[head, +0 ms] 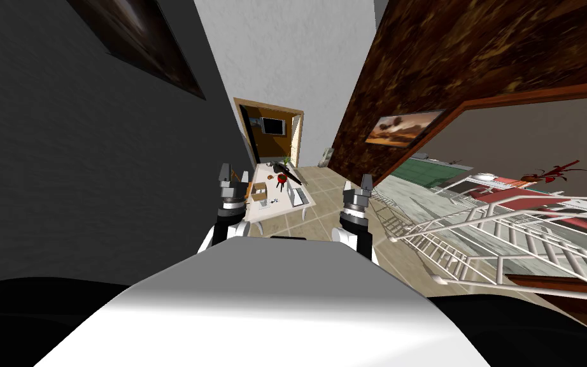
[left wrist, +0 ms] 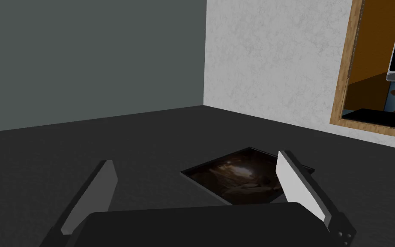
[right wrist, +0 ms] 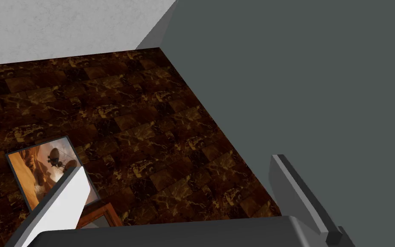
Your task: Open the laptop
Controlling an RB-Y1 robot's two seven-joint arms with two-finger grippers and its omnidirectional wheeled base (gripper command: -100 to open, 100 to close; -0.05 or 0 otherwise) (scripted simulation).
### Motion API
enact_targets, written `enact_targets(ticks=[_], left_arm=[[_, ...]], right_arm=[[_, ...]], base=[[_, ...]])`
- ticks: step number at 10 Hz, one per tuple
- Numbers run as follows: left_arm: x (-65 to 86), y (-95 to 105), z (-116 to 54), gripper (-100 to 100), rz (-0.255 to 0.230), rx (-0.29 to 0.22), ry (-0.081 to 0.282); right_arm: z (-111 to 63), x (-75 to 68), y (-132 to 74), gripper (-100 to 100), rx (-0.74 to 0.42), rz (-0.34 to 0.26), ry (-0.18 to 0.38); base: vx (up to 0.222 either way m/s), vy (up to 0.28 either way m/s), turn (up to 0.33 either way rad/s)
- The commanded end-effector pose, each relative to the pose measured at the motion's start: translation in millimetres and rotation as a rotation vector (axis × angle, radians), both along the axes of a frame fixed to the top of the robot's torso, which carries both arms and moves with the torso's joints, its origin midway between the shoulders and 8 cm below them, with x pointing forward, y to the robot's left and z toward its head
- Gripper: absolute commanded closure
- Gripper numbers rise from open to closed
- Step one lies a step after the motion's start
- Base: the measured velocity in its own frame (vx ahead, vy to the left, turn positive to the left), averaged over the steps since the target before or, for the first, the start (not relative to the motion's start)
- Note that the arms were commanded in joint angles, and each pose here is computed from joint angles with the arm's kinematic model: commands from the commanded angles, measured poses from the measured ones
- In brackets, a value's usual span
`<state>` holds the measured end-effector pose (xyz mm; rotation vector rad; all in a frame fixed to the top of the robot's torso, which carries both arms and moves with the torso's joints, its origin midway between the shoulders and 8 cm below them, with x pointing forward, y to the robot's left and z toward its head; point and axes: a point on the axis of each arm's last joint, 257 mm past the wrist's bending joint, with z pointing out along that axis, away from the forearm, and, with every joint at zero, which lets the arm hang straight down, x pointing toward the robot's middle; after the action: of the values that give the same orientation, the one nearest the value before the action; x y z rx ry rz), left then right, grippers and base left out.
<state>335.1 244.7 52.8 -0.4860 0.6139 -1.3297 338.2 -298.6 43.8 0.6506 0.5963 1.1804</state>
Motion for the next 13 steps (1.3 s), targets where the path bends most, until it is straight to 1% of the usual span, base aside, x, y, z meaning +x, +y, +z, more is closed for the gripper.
enact_targets(ticks=[1,9,10,13], left_arm=[[0.0,0.0,0.0,0,0.000,0.000,0.000],[-0.1,0.0,0.1,0,0.000,0.000,0.000],[-0.1,0.0,0.2,0,0.000,0.000,0.000],[0.0,0.0,-0.1,0,0.000,0.000,0.000]], right_arm=[[0.0,0.0,0.0,0,0.000,0.000,0.000],[0.2,-0.1,0.0,0,0.000,0.000,0.000],[-2.4,3.3,4.3,-100,-0.045,0.008,0.016],[-13.8,13.9,11.0,-100,-0.158,0.002,0.066]], base=[[0.000,0.000,0.000],[0.000,0.000,0.000],[0.006,0.012,0.018],[-0.001,0.043,0.030]])
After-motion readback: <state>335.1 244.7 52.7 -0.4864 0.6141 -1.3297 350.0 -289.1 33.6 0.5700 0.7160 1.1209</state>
